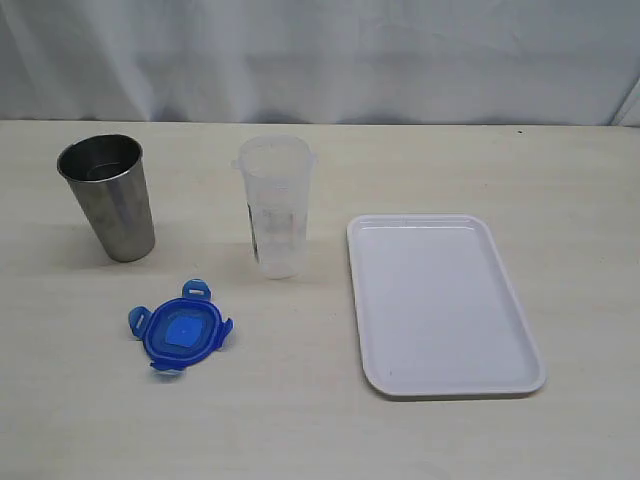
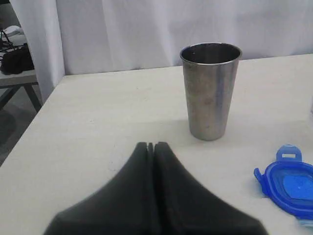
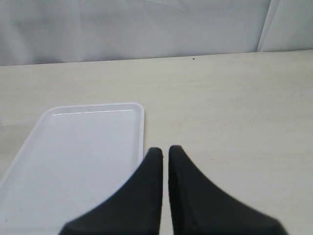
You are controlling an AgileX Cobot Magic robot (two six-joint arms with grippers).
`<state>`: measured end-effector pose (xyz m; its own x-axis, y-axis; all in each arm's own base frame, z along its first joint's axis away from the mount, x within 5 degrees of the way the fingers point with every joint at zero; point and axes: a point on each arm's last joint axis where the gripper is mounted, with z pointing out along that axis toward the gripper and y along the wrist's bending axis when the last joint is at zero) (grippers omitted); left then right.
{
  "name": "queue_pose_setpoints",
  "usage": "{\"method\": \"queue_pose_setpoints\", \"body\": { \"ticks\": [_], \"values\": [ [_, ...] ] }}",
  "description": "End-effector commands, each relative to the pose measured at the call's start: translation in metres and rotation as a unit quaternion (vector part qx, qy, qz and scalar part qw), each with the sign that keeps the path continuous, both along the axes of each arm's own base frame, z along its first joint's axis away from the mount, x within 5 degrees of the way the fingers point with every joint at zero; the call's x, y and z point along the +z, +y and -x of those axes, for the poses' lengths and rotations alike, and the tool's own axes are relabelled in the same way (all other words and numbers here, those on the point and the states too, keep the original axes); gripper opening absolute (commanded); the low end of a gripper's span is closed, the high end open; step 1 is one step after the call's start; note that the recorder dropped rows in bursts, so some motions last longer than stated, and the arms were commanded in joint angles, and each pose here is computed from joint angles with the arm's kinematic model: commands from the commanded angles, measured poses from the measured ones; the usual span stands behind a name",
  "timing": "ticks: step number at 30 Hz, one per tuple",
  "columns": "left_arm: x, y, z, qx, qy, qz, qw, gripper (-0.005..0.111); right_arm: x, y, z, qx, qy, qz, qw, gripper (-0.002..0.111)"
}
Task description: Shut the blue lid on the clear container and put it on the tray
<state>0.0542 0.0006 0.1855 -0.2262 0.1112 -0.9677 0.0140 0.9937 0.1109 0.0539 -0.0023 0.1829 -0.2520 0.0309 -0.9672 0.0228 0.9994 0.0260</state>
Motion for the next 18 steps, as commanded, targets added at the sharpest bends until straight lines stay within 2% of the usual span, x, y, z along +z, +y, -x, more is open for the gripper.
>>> {"method": "queue_pose_setpoints", "body": {
  "ticks": [1, 7, 13, 18],
  "values": [
    [0.008, 0.0, -0.001, -0.001, -0.048, 0.001, 0.999, 0.0, 0.0, 0.0, 0.0, 0.001, -0.001, -0.003, 1.0, 0.004],
    [0.029, 0.0, -0.002, 0.009, -0.162, 0.138, 0.977, 0.0, 0.0, 0.0, 0.0, 0.001, -0.001, -0.003, 1.0, 0.004],
    [0.039, 0.004, 0.0, 0.021, -0.223, 0.159, 0.962, 0.0, 0.0, 0.0, 0.0, 0.001, -0.001, -0.003, 1.0, 0.004],
    [0.052, 0.008, 0.004, 0.031, -0.296, 0.173, 0.939, 0.0, 0.0, 0.0, 0.0, 0.001, -0.001, -0.003, 1.0, 0.004]
  ]
}}
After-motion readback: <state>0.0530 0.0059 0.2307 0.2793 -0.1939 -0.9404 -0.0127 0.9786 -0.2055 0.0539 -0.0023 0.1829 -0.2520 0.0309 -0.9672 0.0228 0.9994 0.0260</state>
